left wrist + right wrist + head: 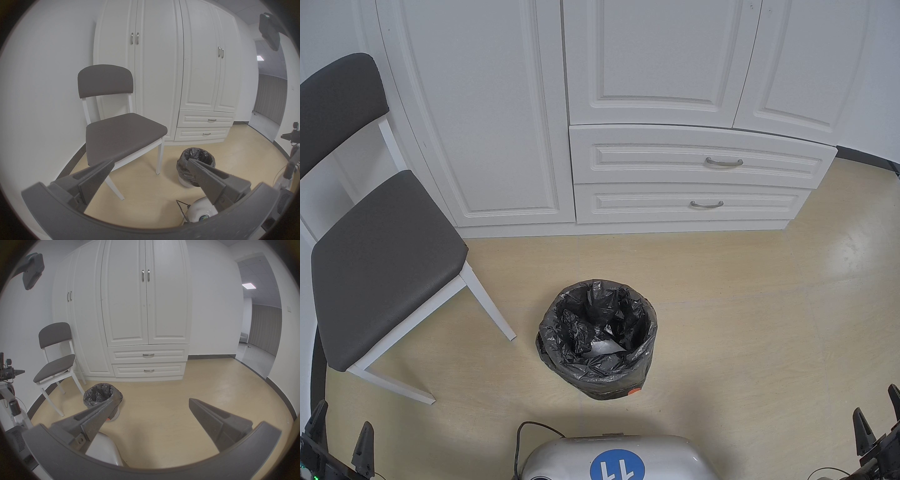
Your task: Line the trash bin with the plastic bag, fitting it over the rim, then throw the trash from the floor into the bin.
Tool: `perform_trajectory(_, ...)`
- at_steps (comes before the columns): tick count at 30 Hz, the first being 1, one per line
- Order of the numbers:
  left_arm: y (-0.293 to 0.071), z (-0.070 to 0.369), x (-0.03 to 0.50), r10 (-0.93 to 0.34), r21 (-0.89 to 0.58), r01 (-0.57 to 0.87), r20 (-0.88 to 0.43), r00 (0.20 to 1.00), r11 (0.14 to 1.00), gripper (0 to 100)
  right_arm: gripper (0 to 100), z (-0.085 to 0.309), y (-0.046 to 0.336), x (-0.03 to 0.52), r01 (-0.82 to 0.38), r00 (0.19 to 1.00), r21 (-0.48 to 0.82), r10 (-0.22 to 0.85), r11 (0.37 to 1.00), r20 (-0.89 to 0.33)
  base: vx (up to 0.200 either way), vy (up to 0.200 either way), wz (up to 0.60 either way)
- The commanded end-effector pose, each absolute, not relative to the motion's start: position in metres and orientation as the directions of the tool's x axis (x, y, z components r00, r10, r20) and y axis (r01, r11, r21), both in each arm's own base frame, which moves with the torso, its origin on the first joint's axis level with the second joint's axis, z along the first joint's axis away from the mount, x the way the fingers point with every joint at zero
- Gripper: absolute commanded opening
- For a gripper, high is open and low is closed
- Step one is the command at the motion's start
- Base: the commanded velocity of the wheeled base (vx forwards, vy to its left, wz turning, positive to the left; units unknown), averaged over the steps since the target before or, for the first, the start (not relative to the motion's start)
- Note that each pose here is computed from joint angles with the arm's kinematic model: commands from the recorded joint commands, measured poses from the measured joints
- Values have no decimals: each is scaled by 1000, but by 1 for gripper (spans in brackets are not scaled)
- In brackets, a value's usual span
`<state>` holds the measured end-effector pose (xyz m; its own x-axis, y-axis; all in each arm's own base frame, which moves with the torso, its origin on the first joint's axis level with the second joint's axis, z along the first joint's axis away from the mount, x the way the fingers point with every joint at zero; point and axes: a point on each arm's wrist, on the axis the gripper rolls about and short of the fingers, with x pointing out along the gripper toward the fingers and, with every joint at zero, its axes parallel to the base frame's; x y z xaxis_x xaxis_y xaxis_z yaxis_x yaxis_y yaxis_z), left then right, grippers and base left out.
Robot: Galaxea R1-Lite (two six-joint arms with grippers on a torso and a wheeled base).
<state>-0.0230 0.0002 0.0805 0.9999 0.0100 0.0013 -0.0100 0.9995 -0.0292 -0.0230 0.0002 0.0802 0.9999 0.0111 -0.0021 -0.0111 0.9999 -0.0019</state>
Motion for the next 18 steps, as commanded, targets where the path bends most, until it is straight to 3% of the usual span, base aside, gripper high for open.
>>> perform_trajectory(1,0,75,-23,-5,23,5,-3,1000,1000,100,100,76,0,-23,-17,1000,-38,17,999,-5,0,0,0)
perform_trajectory(5,-1,75,-23,-38,51,38,-2,999,998,100,100,75,0,-23,-19,1000,-38,18,999,-5,0,0,0)
perform_trajectory(11,0,76,-23,17,-32,-17,-2,1000,999,100,100,75,0,-23,-12,1000,3,12,1000,-5,0,0,0)
perform_trajectory(18,0,76,-23,14,-2,-14,-2,1000,1000,100,100,75,0,-23,-12,1000,2,12,1000,-3,0,0,0)
